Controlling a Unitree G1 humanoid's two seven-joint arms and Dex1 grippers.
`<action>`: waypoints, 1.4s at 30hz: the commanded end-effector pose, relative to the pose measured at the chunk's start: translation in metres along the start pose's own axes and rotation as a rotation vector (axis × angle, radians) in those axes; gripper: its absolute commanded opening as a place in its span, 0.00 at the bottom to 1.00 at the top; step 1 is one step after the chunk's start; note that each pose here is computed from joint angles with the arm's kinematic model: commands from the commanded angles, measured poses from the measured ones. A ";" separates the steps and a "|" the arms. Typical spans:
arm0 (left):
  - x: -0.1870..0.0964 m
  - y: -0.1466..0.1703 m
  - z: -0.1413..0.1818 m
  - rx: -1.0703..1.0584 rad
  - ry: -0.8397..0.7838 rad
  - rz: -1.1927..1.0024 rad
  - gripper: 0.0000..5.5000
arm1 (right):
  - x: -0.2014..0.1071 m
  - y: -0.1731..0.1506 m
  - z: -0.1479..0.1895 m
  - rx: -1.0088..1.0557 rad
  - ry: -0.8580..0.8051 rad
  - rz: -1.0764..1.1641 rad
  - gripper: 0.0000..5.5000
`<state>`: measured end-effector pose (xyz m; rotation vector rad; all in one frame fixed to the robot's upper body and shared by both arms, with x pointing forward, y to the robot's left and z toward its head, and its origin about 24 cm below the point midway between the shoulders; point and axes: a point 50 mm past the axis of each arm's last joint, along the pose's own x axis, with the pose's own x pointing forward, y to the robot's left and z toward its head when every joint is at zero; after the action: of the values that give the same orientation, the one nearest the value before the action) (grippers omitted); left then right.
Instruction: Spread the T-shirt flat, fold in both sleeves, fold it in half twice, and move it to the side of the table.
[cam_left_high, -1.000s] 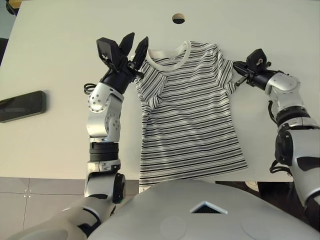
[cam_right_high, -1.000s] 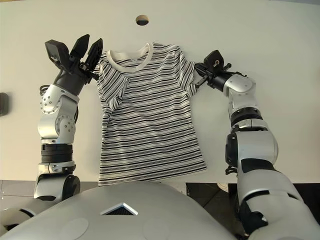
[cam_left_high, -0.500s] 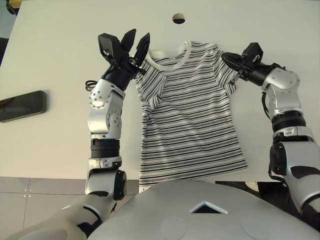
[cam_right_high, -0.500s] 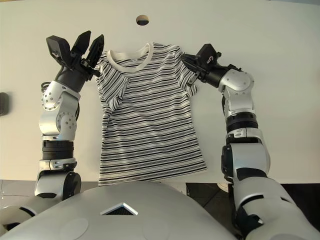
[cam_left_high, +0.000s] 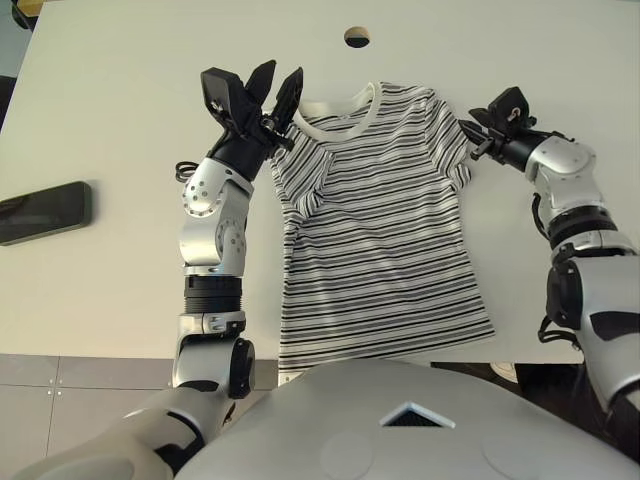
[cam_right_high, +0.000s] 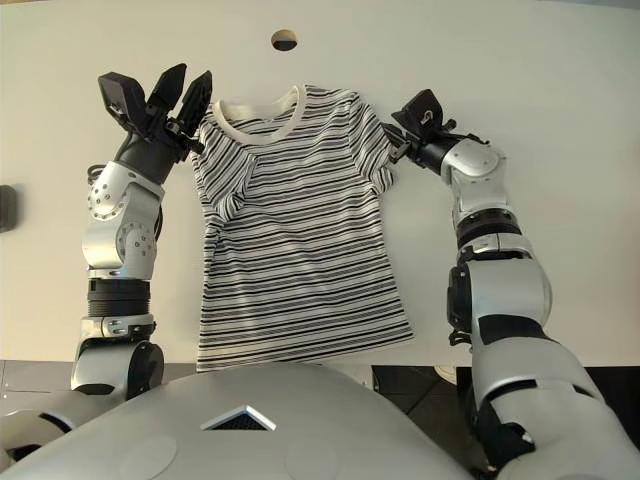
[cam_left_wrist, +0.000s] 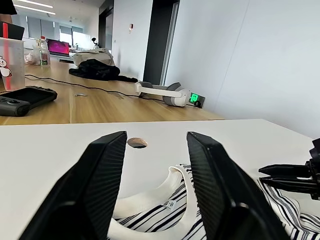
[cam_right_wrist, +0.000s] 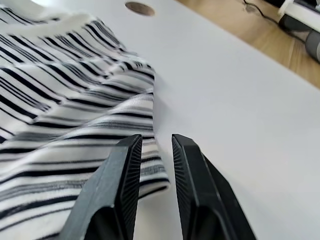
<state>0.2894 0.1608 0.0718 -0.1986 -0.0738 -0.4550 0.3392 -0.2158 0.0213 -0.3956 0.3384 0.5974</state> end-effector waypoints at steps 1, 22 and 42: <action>0.000 0.002 0.001 0.014 0.004 0.003 0.40 | 0.000 -0.001 -0.003 -0.006 0.038 -0.006 0.20; 0.001 0.003 0.004 0.024 0.004 -0.003 0.40 | -0.002 0.009 -0.017 0.008 0.079 0.063 0.03; 0.003 0.000 0.006 0.020 -0.007 -0.010 0.40 | -0.008 0.037 0.051 -0.041 -0.301 0.270 0.03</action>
<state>0.2896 0.1626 0.0737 -0.1879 -0.0785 -0.4536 0.3263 -0.1776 0.0595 -0.3093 0.0861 0.8734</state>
